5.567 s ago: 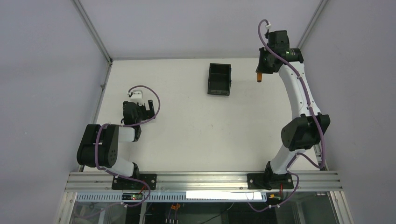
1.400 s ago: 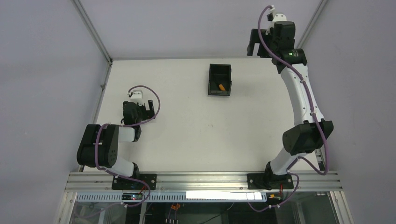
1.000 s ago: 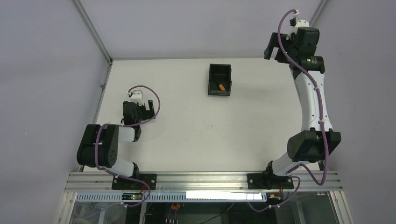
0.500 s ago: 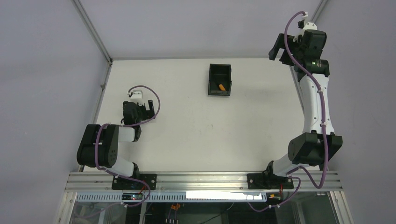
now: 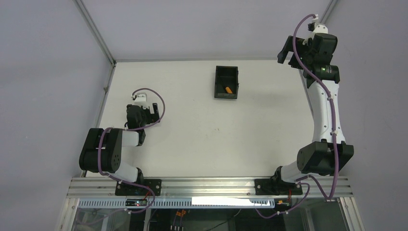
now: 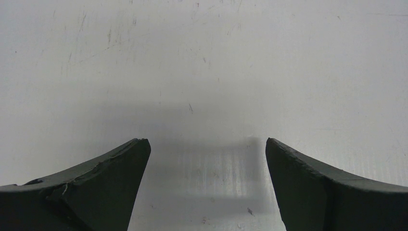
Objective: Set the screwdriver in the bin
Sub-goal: Reset both arms
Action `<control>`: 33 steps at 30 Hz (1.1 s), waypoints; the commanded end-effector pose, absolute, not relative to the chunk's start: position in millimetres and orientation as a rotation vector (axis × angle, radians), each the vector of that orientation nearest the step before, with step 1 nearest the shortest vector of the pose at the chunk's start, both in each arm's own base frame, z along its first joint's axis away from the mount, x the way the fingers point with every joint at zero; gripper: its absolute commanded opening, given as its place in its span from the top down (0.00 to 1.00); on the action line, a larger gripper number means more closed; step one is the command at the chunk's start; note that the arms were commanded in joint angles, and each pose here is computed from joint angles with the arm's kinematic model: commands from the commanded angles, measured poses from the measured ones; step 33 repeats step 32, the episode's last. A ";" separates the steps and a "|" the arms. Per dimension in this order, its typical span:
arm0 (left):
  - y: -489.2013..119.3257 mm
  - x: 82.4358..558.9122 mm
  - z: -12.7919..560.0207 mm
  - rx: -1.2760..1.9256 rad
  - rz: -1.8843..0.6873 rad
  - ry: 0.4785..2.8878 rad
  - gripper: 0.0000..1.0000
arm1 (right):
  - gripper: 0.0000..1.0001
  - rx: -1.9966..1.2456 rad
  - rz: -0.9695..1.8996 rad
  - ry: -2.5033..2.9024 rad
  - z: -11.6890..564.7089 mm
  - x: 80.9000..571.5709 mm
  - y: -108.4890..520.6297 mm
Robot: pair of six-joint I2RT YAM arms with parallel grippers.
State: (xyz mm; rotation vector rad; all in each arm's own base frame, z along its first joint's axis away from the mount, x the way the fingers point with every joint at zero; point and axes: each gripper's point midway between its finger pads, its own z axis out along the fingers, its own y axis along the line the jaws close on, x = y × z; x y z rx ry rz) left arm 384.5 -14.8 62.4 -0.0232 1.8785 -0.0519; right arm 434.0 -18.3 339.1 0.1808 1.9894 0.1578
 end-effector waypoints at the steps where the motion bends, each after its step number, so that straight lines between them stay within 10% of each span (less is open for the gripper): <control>1: -15.6 393.8 78.9 -0.025 -0.060 1.824 0.01 | 0.01 0.163 0.135 1.897 367.8 431.8 -19.8; 33: -15.8 393.8 79.0 -0.023 -0.060 1.824 0.01 | 0.01 0.177 0.142 1.893 360.1 435.1 -20.0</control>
